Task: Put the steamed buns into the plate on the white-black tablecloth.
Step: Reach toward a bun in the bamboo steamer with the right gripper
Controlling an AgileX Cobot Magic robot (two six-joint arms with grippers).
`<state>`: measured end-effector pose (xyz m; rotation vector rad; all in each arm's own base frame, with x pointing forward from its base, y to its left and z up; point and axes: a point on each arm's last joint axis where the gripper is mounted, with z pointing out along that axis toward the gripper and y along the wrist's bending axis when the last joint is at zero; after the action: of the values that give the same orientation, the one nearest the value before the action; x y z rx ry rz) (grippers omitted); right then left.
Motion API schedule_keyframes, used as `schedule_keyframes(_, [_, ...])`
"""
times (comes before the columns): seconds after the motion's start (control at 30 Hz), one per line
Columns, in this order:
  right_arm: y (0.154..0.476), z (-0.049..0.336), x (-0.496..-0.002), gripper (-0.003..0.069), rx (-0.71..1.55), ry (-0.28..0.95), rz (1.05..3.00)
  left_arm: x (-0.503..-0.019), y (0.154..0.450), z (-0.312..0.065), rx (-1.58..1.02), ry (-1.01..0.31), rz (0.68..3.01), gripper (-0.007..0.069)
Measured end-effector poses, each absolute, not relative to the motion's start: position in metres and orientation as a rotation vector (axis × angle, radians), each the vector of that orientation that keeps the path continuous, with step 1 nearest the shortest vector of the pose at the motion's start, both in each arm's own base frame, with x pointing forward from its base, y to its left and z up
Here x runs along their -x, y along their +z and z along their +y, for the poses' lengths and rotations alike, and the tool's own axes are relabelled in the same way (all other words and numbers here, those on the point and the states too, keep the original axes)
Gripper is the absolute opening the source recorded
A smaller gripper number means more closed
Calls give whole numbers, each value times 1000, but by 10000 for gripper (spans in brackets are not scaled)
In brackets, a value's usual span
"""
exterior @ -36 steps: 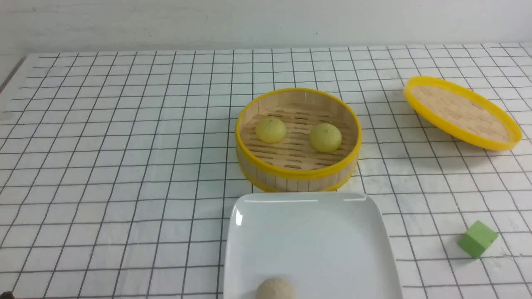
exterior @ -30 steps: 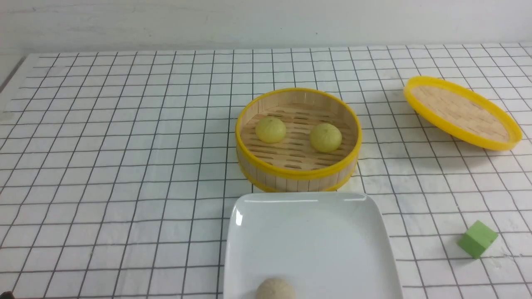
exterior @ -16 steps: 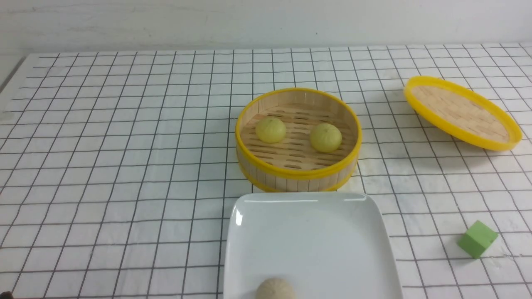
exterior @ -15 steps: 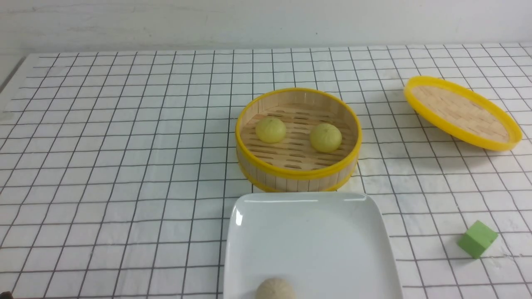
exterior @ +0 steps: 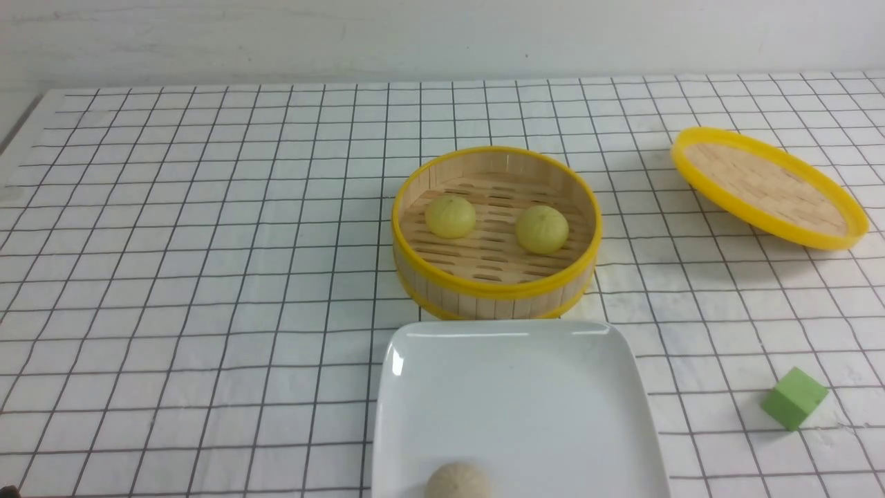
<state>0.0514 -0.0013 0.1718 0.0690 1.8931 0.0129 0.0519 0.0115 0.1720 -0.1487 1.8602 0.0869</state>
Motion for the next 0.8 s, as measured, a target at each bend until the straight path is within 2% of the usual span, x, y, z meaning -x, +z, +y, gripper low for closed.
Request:
schedule_keyframes(0.17, [172,-1,-51,240,-69,13,1893,-52,172,12,145,93,1860,242])
schedule_keyframes(0.23, [172,-1,-51,240,-73,19,1892,-52,172,11,189,50,1857,242])
schedule_keyframes(0.3, [173,1,-52,240,-130,91,1875,-53,172,7,371,-159,1829,242])
schedule_keyframes(0.37, [174,5,-53,240,-274,263,1838,-53,173,0,640,-461,1765,242])
schedule_keyframes(0.4, [174,6,-53,240,-309,305,1830,-53,173,0,669,-492,1758,242])
schedule_keyframes(0.43, [177,8,-53,240,-431,449,1788,-53,174,-4,876,-714,1690,242])
schedule_keyframes(0.47, [179,10,-54,240,-518,556,1750,-54,175,-7,1023,-877,1628,242])
schedule_keyframes(0.5, [180,11,-54,240,-551,593,1738,-54,175,-8,1053,-906,1614,242])
schedule_keyframes(0.53, [181,12,-54,240,-633,696,1702,-54,176,-10,1172,-1033,1553,242])
schedule_keyframes(0.63, [184,14,-54,240,-708,795,1663,-54,178,-10,1239,-1112,1495,242])
schedule_keyframes(0.8, [185,14,-54,240,-738,833,1644,-55,182,-9,1228,-1127,1448,238])
